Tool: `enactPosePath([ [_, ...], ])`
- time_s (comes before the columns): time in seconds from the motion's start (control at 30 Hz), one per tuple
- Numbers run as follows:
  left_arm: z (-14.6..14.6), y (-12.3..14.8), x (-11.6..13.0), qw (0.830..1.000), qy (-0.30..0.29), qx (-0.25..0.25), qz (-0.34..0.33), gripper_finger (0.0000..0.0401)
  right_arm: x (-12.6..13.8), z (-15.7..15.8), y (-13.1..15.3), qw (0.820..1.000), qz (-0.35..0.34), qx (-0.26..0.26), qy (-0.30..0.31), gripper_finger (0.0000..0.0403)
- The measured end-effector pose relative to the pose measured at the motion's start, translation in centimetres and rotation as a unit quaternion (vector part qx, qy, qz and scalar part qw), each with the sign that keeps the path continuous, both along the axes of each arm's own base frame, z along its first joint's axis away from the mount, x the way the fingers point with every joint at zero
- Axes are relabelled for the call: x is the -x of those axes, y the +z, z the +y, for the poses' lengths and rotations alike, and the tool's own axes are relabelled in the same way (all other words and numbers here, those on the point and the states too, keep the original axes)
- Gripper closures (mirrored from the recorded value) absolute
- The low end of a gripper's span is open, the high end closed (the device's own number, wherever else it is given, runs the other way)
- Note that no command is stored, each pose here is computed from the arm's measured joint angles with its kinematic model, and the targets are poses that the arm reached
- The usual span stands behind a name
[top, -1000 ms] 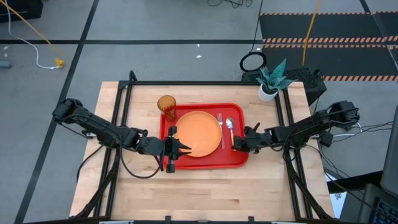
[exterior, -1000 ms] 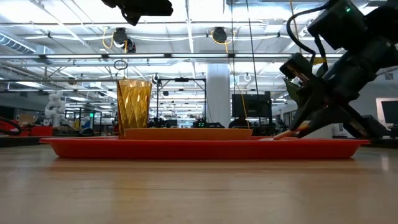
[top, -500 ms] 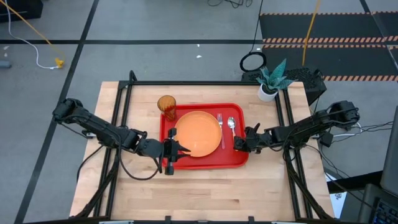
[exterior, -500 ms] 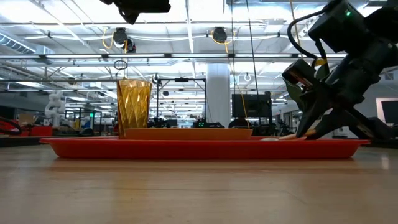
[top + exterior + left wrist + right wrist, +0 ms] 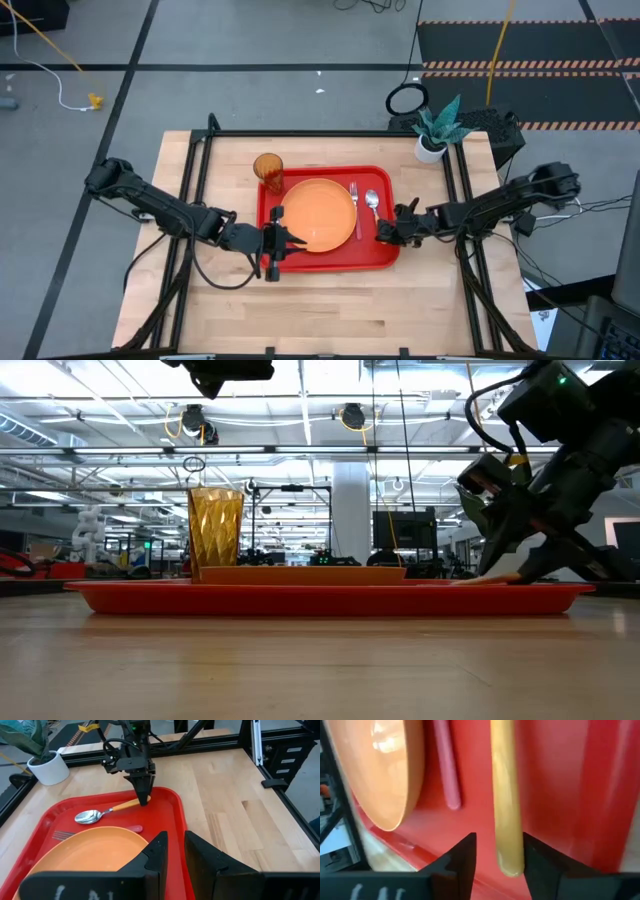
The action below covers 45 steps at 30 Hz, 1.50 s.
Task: Pick and place plate/cup/fork/spoon on tray
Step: Put the yellow spoon on the red tray to the right of the pink fork
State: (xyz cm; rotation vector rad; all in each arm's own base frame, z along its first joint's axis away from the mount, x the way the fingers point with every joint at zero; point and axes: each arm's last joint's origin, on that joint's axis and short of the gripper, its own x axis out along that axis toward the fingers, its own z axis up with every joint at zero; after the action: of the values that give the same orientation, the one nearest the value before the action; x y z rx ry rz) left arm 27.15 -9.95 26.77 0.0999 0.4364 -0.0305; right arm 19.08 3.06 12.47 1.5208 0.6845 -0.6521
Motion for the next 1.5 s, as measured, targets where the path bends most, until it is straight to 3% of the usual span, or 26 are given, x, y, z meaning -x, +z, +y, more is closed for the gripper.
enactPosePath([
  [0.3, -0.3, 0.0, 0.1, 1.0, -0.005, 0.002, 0.0, 0.0334, 0.4, 0.0, 1.3, 0.999, -0.029, -0.026, -0.005, 0.0261],
  [0.7, -0.5, 0.0, 0.2, 1.0, -0.006, 0.007, 0.0, 0.0334, 0.7, 0.1, 1.4, 0.999, 0.0, -0.048, 0.005, 0.0261],
  [1.0, -0.5, 0.0, 0.2, 1.0, -0.007, 0.007, -0.002, 0.0334, -0.3, 0.1, 3.9, 0.999, 0.033, 0.005, 0.018, 0.0261],
  [1.5, -0.5, 0.1, 0.2, 1.0, -0.005, 0.012, -0.003, 0.0334, -0.2, 0.1, 3.9, 0.997, 0.039, 0.036, 0.046, 0.0261],
])
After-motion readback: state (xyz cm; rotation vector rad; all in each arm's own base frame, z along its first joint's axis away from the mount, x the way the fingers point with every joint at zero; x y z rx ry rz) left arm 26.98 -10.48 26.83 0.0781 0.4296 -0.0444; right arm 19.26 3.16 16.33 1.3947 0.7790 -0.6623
